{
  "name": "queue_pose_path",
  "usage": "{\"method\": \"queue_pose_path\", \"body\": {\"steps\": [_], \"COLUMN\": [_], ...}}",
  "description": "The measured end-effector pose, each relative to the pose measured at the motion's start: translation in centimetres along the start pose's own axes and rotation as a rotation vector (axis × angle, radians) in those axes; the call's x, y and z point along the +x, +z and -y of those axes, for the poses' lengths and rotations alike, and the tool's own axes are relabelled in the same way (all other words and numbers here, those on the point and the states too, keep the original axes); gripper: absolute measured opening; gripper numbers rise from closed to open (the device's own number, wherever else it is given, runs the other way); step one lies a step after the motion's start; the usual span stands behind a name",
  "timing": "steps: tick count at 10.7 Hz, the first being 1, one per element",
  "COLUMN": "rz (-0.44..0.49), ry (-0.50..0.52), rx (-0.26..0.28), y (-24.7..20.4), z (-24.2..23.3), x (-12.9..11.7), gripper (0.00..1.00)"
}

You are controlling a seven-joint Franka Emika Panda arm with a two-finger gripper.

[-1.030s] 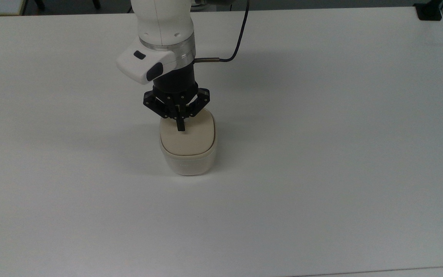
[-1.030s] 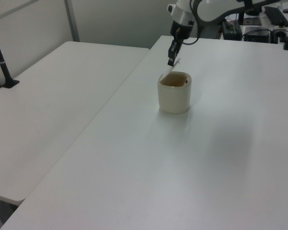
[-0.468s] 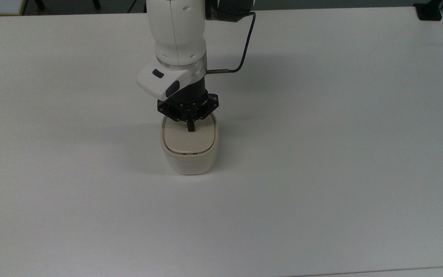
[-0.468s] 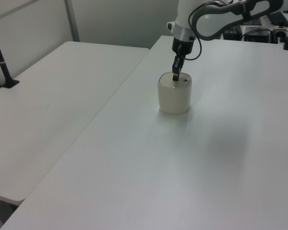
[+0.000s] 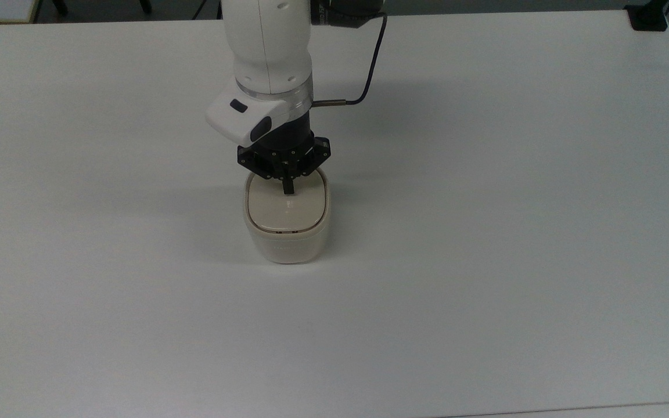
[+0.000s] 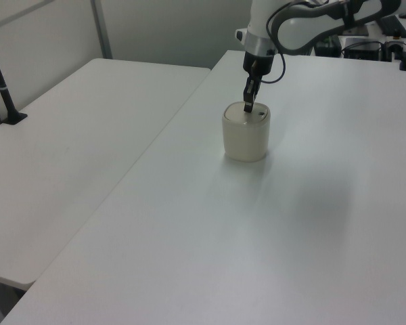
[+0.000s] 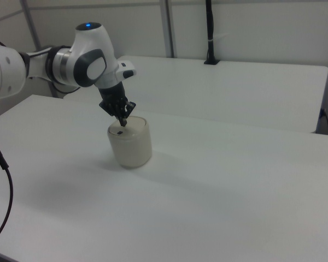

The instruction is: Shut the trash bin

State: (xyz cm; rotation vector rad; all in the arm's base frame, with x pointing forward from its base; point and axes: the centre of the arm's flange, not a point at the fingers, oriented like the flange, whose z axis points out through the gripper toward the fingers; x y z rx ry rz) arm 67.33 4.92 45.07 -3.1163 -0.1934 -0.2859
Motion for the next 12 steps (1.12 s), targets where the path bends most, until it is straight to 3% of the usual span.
{"method": "queue_pose_path", "body": {"steps": [3, 5, 9, 12], "rz": [0.124, 0.178, 0.147, 0.167], "ry": [0.021, 0.039, 0.092, 0.112], "rx": [-0.027, -0.038, -0.035, -0.028], "y": [-5.5, -9.1, -13.5, -14.9], "z": [-2.3, -3.4, -6.3, -7.3], "x": [-2.8, -4.9, -7.1, -8.6], "gripper": [0.13, 0.43, 1.00, 1.00]}}
